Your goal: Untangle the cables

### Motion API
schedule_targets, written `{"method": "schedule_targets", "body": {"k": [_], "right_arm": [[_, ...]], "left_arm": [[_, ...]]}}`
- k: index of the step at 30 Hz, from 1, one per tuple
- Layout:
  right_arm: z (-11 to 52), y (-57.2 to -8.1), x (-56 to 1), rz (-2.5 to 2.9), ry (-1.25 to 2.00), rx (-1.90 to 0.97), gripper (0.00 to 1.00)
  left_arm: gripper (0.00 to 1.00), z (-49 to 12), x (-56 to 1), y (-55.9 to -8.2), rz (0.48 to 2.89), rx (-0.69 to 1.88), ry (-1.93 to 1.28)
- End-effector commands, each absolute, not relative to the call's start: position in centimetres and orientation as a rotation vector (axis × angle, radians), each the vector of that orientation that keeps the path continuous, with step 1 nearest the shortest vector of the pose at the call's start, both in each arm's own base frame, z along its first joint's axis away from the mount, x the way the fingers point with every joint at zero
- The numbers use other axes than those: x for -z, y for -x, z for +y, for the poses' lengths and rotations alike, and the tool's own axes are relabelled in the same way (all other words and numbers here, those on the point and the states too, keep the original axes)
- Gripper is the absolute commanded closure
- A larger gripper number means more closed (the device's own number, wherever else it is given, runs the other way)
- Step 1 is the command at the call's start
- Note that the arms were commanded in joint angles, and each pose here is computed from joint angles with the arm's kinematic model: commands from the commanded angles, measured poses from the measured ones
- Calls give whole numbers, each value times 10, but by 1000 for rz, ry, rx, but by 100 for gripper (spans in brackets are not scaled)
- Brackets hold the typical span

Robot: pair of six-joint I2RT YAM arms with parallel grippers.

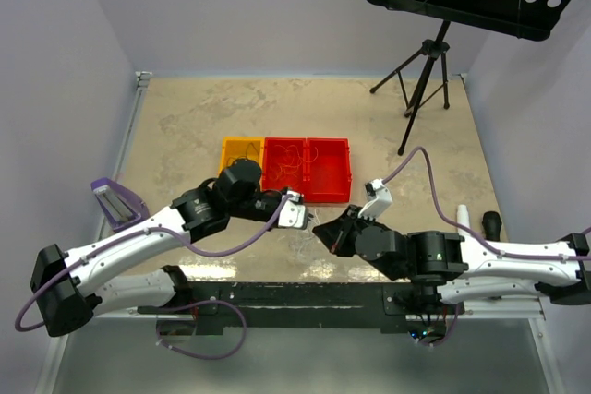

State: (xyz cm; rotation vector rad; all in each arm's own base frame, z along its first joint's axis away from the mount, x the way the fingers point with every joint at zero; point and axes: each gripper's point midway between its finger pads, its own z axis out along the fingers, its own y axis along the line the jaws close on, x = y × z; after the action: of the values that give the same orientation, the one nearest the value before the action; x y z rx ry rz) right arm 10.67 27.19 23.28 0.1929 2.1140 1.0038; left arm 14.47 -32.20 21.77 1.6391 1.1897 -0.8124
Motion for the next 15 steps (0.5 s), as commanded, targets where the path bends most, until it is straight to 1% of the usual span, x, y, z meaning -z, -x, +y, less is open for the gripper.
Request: {"method": "schedule_targets", "body": {"k": [1,6,7,12,13,15], "right_arm": [[263,-106,-225,2121,-214,-1005,100],[252,-106,-216,2126,-243,-1001,100],[251,-107,-214,2127,-246,-999,98],[254,-105,-207,2136,-230,-993,71],[256,-105,-207,2137,-224,-991,67],[258,-106,-206,2137,-219,-982,65]], "left_arm": [[100,-308,-265,-175,1130,637,-1544],[100,-296,-309,-180,1054,547,-1532],[100,-295,-318,-179,1041,538,-1531],[100,-292,-354,-173,982,535,-1514],[100,-292,-358,-170,971,549,-1514],[100,-292,-366,-167,955,559,-1508]]}}
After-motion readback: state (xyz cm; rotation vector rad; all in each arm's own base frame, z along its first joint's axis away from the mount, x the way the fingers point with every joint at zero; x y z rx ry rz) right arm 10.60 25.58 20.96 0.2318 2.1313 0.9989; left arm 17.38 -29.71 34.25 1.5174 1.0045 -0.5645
